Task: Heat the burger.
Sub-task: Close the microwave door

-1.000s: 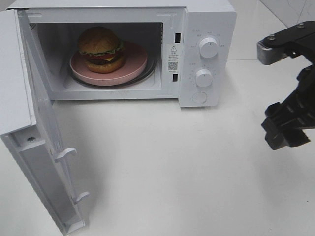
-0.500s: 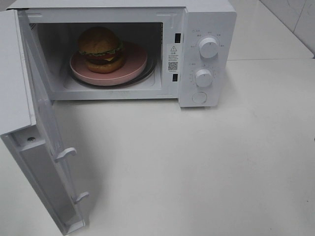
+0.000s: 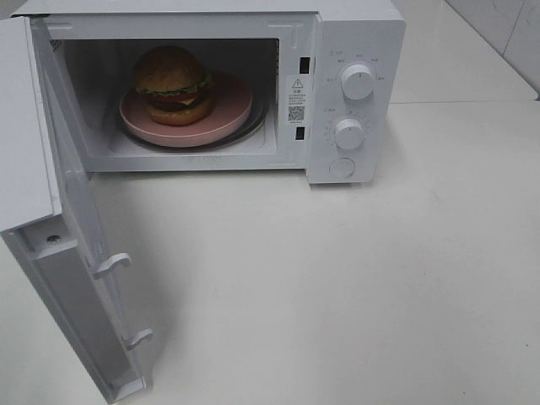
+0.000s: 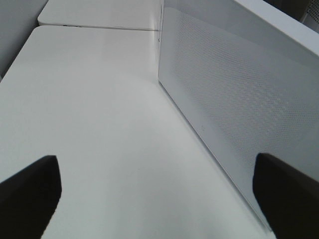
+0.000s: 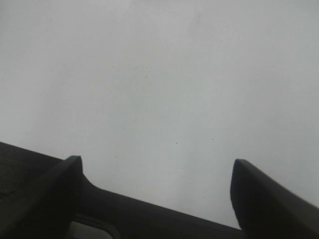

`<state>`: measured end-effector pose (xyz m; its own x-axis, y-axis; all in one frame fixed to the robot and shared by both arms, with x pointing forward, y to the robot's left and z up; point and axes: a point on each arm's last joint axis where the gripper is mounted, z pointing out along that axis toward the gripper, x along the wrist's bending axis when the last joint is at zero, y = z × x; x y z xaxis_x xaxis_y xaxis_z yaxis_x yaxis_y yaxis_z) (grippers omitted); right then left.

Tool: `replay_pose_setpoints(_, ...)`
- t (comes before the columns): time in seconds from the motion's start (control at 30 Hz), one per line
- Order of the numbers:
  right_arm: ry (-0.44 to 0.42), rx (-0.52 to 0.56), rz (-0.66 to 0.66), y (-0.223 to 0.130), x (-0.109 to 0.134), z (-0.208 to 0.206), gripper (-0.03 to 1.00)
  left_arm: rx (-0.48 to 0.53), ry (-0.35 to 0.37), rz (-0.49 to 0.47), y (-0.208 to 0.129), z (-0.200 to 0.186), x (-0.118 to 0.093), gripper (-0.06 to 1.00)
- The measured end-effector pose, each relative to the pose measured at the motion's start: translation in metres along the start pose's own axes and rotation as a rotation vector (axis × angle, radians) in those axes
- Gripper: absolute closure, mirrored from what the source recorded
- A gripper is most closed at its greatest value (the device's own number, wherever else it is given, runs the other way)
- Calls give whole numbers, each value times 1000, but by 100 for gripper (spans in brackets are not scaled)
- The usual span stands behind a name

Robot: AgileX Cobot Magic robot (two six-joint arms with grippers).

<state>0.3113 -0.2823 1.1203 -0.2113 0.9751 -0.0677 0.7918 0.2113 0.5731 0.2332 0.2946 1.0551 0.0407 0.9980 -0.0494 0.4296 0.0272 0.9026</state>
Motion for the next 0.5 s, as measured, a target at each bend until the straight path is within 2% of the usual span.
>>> replay_pose_setpoints(0.27, -79, -78, 106, -23, -13, -14, 21, 0, 0, 0, 0, 0, 0, -4)
replay_pose_setpoints(0.43, -139, -109, 172, -52, -17, -12, 21, 0, 0, 0, 0, 0, 0, -4)
replay_pose_setpoints(0.5, -161, -152, 214, -67, -16, -12, 21, 0, 0, 0, 0, 0, 0, -4)
